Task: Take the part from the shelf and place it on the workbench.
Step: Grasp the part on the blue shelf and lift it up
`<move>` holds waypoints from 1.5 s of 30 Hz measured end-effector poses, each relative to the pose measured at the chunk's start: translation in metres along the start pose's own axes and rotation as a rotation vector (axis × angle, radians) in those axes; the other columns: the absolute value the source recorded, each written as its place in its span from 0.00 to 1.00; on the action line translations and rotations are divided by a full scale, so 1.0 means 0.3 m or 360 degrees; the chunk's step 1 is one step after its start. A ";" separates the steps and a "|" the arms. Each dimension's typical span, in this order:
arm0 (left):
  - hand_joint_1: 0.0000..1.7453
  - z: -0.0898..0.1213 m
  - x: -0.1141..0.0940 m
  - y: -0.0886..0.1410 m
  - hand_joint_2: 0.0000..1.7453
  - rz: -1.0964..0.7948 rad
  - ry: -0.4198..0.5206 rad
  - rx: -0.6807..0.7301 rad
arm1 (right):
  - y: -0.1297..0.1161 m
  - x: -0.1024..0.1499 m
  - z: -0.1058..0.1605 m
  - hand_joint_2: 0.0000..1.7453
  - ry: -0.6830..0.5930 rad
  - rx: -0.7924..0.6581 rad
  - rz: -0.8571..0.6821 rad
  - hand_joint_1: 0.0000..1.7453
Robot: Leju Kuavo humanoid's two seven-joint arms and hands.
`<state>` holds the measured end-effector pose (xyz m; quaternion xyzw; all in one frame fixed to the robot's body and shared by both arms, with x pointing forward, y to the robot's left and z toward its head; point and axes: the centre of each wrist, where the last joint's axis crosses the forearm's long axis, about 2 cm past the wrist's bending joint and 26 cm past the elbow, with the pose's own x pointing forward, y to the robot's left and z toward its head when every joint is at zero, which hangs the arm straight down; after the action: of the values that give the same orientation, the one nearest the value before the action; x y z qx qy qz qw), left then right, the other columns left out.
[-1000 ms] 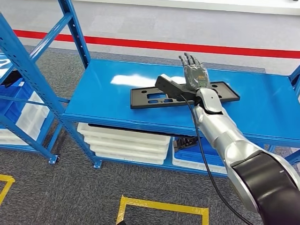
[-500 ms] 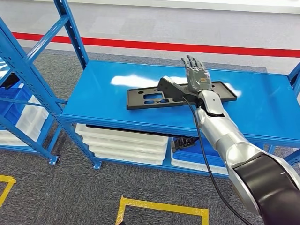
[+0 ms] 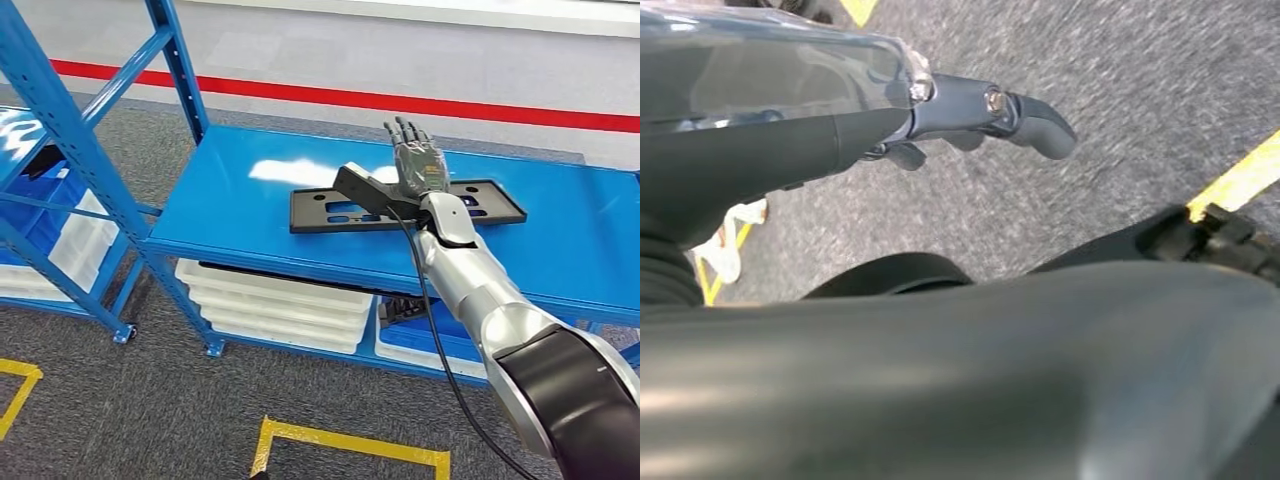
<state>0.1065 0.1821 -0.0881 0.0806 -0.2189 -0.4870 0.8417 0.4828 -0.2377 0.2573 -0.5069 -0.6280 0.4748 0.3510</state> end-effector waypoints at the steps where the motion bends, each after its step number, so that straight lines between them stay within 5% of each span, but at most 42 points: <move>1: 0.00 0.000 0.000 -0.001 0.00 0.0000 0.0000 -0.0001 | -0.001 -0.001 -0.001 0.00 0.0000 -0.0004 0.0001 0.00; 8: 0.00 0.002 -0.001 -0.007 0.00 0.0001 0.0005 -0.0007 | 0.020 -0.008 0.016 0.00 0.0007 0.0019 0.0002 0.00; 12: 0.00 0.001 0.000 -0.004 1.00 0.0000 0.0003 -0.0005 | 0.017 -0.011 0.014 0.00 0.0007 0.0011 0.0005 0.00; 45: 0.00 0.001 -0.003 -0.004 1.00 -0.0005 -0.0047 -0.0019 | 0.024 -0.020 0.021 0.00 0.0014 -0.0010 -0.0004 0.00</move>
<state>0.1051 0.1822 -0.0886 0.0688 -0.2282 -0.4908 0.8380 0.4805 -0.2449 0.2489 -0.5092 -0.6287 0.4701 0.3528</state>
